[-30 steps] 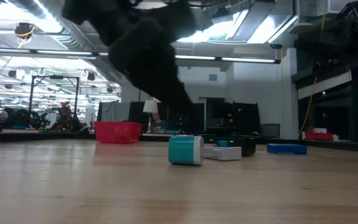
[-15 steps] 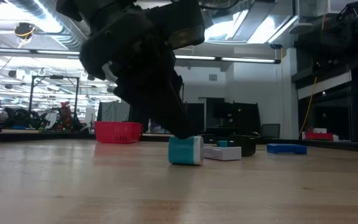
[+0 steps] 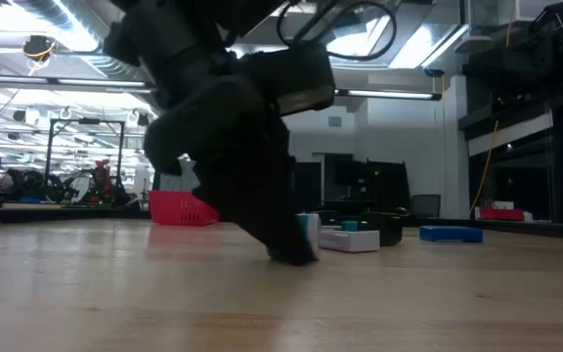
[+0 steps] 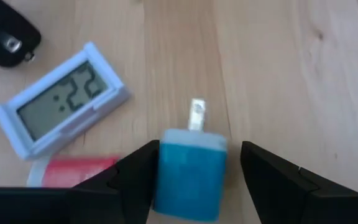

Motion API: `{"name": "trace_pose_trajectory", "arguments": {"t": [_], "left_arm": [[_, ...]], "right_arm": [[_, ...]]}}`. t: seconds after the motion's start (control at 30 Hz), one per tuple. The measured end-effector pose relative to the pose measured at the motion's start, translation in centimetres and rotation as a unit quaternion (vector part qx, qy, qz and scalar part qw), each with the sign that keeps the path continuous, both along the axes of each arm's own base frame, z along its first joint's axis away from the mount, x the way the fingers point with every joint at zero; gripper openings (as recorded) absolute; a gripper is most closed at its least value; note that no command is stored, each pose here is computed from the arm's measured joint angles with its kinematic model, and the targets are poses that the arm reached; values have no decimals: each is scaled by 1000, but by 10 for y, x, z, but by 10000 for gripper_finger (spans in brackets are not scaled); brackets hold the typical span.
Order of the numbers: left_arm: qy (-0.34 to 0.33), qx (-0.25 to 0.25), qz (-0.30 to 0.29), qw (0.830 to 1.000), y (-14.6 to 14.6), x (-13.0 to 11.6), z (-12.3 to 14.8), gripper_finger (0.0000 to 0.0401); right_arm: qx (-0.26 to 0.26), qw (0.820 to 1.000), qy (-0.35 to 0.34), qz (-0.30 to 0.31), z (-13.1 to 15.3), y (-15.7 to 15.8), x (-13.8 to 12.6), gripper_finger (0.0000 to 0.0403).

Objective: Pick & Place Office items
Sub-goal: Put the blue charger adapter into the red bin

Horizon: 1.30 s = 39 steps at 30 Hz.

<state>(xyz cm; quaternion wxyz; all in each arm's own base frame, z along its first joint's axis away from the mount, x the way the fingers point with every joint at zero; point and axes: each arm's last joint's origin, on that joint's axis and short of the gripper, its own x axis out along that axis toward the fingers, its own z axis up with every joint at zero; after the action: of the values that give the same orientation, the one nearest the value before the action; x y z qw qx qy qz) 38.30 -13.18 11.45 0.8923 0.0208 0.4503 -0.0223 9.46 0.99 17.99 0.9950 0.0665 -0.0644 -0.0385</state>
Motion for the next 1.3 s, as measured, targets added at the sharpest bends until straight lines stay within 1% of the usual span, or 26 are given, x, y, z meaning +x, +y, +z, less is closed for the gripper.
{"name": "trace_pose_trajectory", "arguments": {"t": [0.1,0.17,0.23,0.27,0.33,0.4,0.47,0.7,0.83,0.9,0.97,1.07,1.13,1.23,1.3], "left_arm": [[-18,-1,-8,1000,-1,2,2,203],[-24,1,-13,1000,0,2,5,176],[-26,0,-13,1000,1,2,10,141],[-26,0,-10,1000,3,1,13,132],[-26,4,1,1000,7,0,19,132],[-18,21,15,1000,12,-1,20,132],[-30,36,26,999,16,-1,28,132],[-118,90,40,988,34,-10,93,132],[-176,121,56,975,43,-24,137,132],[-169,160,77,970,52,-34,150,132],[-144,212,125,958,66,-45,157,132],[-86,282,200,934,91,-61,160,132],[-62,310,237,919,107,-68,157,132],[-61,311,269,909,129,-77,147,132],[-78,294,283,910,142,-82,137,132]], "right_arm": [[0,1000,0,0,0,0,0,103],[0,1000,0,0,0,0,0,103],[0,1000,0,0,0,0,0,103],[0,1000,0,0,0,0,0,103],[0,1000,0,0,0,0,0,103],[0,1000,0,0,0,0,0,103],[0,1000,0,0,0,0,0,103],[0,1000,0,0,0,0,0,103],[0,1000,1,0,0,0,0,103],[0,1000,2,0,0,0,0,103],[-1,1000,3,0,-1,0,0,103],[-1,1000,4,0,-1,0,0,103],[0,1000,4,0,-1,0,0,103],[-1,1000,4,5,-1,0,0,103],[-1,1000,5,11,-1,1,0,103]]}}
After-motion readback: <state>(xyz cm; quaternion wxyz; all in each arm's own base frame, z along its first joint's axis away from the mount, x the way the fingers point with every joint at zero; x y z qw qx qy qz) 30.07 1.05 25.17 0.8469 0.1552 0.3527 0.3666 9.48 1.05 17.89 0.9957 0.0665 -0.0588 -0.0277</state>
